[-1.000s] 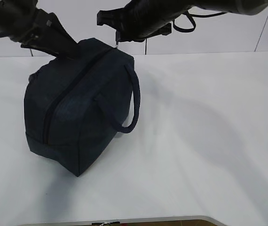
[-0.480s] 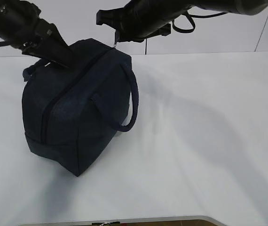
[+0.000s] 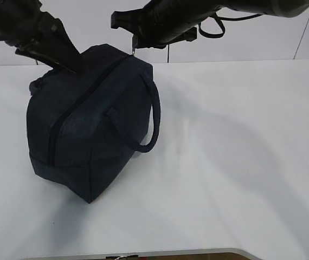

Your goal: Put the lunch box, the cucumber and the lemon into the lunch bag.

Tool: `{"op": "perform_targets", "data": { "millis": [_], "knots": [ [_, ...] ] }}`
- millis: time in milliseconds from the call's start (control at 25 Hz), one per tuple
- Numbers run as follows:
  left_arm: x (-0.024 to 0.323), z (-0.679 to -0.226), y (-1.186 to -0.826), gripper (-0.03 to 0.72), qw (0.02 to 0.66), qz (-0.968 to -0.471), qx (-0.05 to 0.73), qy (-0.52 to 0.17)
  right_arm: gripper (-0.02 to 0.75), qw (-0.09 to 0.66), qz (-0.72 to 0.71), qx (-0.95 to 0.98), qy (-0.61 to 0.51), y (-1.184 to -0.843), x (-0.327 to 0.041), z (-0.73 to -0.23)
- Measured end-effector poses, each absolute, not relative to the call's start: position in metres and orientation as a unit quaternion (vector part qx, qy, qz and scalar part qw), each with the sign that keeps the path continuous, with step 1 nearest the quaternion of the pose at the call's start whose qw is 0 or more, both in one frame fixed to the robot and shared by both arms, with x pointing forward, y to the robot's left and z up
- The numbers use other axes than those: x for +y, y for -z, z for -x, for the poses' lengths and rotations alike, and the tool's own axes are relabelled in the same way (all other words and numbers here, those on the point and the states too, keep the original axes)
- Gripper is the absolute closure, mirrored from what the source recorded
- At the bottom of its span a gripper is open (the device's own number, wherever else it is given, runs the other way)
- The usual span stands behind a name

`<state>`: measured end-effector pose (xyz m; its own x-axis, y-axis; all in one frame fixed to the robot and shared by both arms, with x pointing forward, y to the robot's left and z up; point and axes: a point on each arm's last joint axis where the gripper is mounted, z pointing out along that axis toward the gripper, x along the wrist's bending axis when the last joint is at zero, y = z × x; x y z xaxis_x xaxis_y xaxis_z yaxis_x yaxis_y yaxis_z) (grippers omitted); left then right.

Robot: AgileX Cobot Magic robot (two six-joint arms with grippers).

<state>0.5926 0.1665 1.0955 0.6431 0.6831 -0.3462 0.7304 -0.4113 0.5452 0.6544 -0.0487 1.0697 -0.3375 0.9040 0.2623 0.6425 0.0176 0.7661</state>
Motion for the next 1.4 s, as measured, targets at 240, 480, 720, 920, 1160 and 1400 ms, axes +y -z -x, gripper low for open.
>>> {"op": "perform_targets", "data": {
  "millis": [240,480,720,920,1160,1400],
  "knots": [
    [0.164,-0.605,-1.069,0.347,0.32,-0.841,0.433,0.06,0.733,0.15,-0.557,0.695,-0.429,-1.07,-0.048,-0.654],
    [0.163,-0.604,-1.066,0.638,0.315,-0.851,0.415,0.064,0.733,0.15,-0.556,0.695,-0.43,-1.067,-0.047,-0.656],
    [0.164,-0.599,-1.065,0.701,0.299,-0.866,0.393,0.078,0.733,0.152,-0.558,0.694,-0.429,-1.052,-0.046,-0.664],
    [0.165,-0.6,-1.065,0.702,0.296,-0.869,0.391,0.072,0.733,0.151,-0.577,0.686,-0.415,-1.035,-0.058,-0.678],
    [0.165,-0.602,-1.066,0.703,0.303,-0.867,0.392,0.061,0.733,0.128,-0.611,0.66,-0.418,-1.023,-0.071,-0.69],
    [0.165,-0.602,-1.066,0.703,0.304,-0.872,0.38,0.057,0.733,0.08,-0.649,0.627,-0.423,-0.998,-0.068,-0.698]
  ]
}}
